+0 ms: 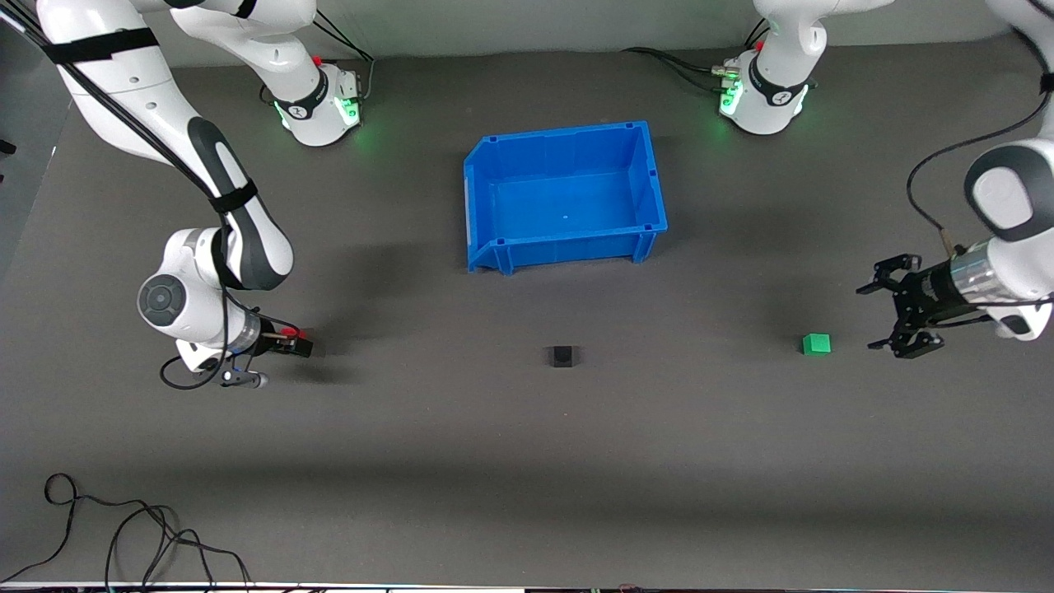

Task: Attach green and red cubes to black cube
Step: 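Reach the right gripper to the red cube while the left gripper reaches the green cube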

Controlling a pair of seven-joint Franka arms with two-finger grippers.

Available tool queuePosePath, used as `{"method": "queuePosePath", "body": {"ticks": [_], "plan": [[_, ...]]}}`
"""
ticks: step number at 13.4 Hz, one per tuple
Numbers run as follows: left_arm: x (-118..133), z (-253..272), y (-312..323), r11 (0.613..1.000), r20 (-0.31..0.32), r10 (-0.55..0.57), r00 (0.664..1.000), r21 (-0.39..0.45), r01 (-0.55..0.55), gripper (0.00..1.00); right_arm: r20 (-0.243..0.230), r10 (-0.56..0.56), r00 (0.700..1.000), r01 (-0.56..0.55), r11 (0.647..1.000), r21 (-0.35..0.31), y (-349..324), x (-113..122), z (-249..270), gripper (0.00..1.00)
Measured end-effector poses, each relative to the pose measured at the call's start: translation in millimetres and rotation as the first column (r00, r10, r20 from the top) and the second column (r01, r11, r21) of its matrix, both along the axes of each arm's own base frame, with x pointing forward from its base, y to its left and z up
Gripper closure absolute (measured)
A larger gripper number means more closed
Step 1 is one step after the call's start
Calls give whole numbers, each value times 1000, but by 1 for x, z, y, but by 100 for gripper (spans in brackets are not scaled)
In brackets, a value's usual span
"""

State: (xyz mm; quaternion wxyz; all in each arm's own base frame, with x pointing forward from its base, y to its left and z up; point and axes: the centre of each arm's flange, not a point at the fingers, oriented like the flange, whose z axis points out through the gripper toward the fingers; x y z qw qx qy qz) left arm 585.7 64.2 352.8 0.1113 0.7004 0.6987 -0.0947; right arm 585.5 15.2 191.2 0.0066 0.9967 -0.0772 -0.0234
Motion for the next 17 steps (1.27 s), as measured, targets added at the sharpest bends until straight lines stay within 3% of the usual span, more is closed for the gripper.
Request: {"method": "queuePosePath", "body": {"ticks": [3,5,8,13,17], "plan": [[2,-51,5,1000,14,-10,1000,-12,10,0,-3,4,1000,-4,1000,-1,2,-1,-8,1],[-2,-80,9,999,20,-25,999,-37,26,0,-5,3,1000,-3,1000,-2,2,-2,-10,11],[-11,-114,17,999,24,-29,999,-29,30,0,-1,3,1000,-3,1000,-2,2,-7,-15,17],[-17,-146,20,999,26,-49,998,-11,49,0,-2,3,1000,-3,1000,-3,1,-12,-20,20],[-20,-162,21,997,44,-57,997,-51,59,0,-2,2,1000,-2,1000,-3,1,-12,-20,30]]}}
